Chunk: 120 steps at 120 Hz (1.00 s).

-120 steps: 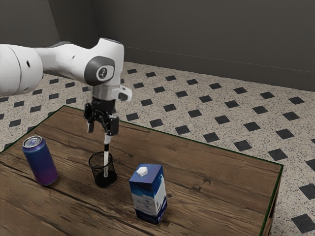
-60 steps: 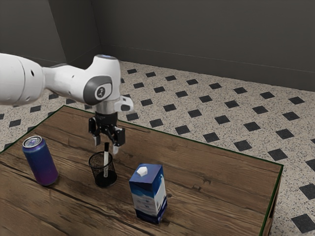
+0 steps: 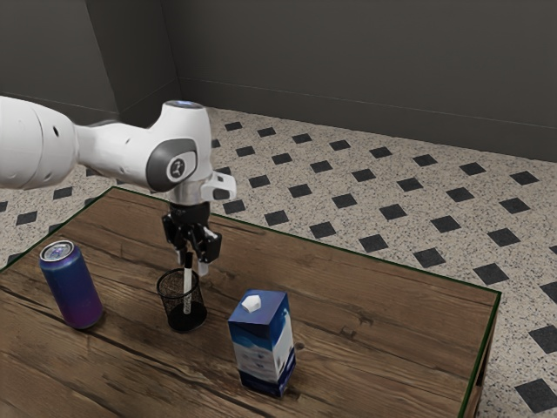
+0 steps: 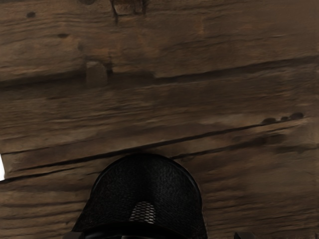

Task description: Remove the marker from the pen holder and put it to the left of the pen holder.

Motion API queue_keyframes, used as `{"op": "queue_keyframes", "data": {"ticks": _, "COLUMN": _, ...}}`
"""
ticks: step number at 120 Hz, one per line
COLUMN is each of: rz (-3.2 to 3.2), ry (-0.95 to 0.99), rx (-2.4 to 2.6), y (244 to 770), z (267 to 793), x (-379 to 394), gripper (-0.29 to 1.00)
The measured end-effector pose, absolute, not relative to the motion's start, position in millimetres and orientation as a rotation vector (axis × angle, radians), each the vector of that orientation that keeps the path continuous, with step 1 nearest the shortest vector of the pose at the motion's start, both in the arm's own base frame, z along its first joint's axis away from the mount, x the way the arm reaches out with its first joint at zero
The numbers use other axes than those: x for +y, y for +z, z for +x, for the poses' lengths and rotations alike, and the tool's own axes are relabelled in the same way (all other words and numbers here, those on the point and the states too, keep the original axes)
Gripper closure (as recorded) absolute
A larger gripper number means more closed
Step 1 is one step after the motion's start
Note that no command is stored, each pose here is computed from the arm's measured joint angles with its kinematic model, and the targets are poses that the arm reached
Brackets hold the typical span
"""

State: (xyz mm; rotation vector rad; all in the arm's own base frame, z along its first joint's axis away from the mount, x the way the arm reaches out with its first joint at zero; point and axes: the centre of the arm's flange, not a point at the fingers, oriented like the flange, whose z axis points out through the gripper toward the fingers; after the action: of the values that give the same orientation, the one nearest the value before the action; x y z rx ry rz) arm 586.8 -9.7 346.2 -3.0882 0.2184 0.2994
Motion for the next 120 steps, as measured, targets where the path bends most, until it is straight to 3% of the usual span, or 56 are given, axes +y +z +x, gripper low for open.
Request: {"op": "queue_keyframes", "data": {"ticks": 120, "rz": -3.087, "ry": 0.296, "rx": 0.343, "y": 345, "z": 588, "x": 0, "gripper": 0.66}}
